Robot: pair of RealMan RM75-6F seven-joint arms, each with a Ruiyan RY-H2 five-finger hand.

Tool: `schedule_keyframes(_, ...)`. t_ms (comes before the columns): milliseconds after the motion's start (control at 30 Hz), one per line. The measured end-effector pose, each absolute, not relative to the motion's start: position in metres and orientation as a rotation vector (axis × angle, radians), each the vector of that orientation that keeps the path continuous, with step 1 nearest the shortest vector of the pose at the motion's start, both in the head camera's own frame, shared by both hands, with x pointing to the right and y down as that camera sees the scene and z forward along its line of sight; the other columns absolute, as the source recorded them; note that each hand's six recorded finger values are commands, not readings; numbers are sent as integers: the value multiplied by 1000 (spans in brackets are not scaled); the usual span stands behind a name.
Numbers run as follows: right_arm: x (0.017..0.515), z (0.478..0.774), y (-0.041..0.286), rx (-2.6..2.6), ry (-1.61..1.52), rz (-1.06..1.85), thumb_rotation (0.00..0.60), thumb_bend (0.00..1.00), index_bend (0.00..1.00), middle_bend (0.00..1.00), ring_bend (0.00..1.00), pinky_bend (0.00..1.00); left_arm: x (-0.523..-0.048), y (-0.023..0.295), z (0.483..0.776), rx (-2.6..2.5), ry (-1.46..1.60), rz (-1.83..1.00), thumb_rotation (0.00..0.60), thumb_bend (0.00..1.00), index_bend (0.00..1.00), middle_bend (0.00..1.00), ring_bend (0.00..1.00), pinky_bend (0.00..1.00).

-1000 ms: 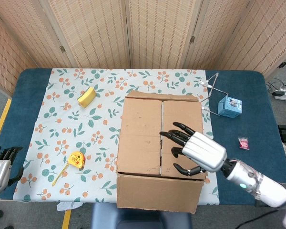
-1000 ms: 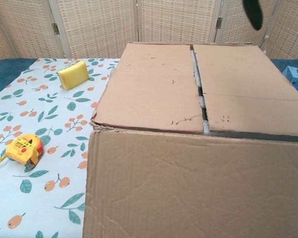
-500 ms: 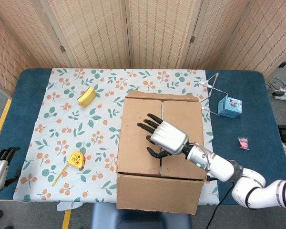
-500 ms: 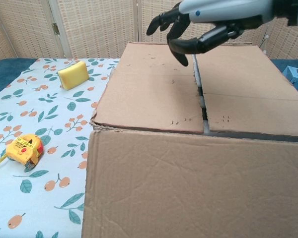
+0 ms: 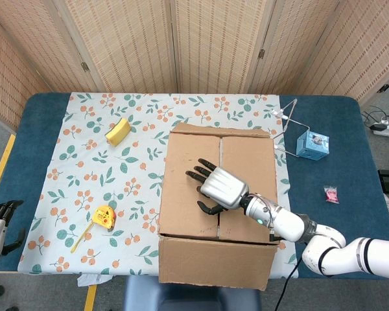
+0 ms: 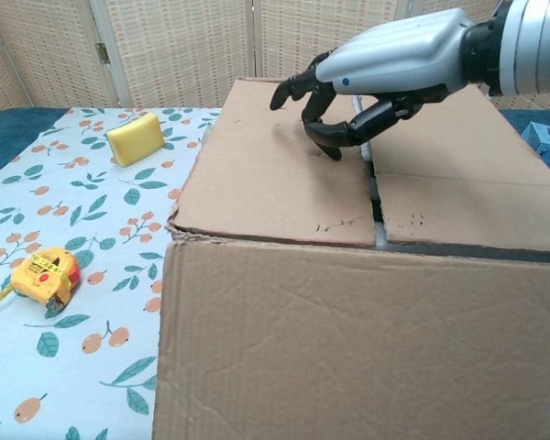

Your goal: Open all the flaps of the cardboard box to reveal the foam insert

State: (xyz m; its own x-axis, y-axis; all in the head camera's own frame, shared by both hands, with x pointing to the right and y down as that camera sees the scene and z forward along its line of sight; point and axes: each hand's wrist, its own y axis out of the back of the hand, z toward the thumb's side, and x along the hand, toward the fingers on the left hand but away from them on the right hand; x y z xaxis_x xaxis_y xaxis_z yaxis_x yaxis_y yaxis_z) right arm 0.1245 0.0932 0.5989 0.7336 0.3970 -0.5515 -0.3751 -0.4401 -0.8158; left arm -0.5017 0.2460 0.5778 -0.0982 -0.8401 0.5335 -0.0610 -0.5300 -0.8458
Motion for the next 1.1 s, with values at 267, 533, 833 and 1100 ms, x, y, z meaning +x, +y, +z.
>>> schedule_keyframes(267, 134, 608, 90, -1809, 2, 924, 63, 635, 530, 104, 96, 0, -502, 245, 577, -1574, 1001, -1692, 600, 531, 177, 199, 170, 24)
schedule_keyframes(533, 152, 599, 88, -1765, -8, 953, 63, 638, 530, 105, 95, 0, -506, 244, 580, -1561, 1011, -1716, 600, 531, 160, 199, 169, 28)
schedule_keyframes(833, 178, 580, 82, -1736, -89, 997, 63, 638, 530, 107, 96, 0, -505, 244, 582, -1547, 994, -1729, 600, 530, 152, 199, 169, 29)
schedule_keyframes(1100, 196, 549, 71, -1735, -230, 981, 60, 639, 530, 106, 97, 0, -502, 242, 588, -1532, 961, -1746, 600, 530, 148, 199, 170, 24)
